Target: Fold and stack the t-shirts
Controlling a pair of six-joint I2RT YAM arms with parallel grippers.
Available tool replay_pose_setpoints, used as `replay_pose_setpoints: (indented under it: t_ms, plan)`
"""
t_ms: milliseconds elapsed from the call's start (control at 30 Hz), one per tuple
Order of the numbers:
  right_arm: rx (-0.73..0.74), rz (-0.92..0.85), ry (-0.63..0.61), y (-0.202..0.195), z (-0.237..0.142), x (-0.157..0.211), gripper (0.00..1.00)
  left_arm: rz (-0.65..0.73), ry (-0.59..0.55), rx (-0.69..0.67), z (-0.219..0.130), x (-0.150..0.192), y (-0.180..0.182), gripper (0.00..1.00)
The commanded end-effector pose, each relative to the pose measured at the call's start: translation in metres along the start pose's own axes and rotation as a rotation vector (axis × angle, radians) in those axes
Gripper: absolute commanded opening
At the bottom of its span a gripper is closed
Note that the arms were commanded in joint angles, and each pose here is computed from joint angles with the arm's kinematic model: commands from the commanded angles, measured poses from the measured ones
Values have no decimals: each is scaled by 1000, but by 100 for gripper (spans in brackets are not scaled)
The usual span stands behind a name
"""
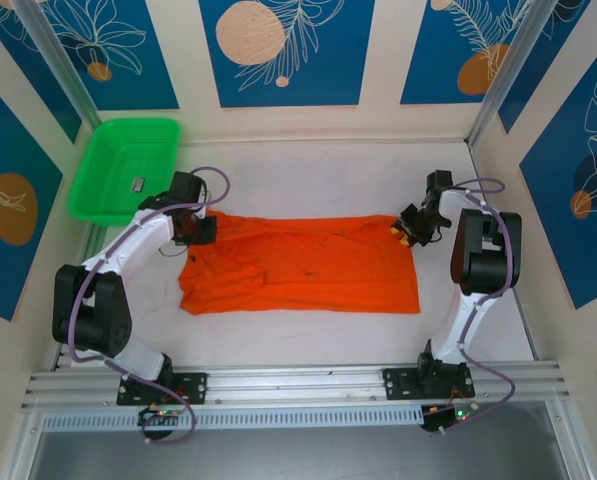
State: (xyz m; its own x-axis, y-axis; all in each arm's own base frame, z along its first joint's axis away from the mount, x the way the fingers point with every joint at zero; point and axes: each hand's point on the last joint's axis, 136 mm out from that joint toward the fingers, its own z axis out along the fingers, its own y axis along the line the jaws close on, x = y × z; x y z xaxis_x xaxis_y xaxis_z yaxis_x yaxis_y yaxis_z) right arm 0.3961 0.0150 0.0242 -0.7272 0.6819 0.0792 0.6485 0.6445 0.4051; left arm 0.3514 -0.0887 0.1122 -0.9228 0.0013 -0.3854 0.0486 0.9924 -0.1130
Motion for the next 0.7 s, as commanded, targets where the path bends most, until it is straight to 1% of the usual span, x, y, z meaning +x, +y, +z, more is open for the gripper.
replay_pose_setpoints:
  t_ms: [0,167,333,667]
  plan:
    - [-14,10,7,12,-2,-3,32,-6,14,4,-3,0,-3,7]
    - [-1,-12,-11,17,-4,-9,31,-1,11,1,-4,-3,-3,7]
    - [28,-12,2,12,2,-8,27,3,9,10,-3,-5,-5,7]
    - [54,-26,4,7,2,-2,27,10,9,10,-3,-7,-5,7]
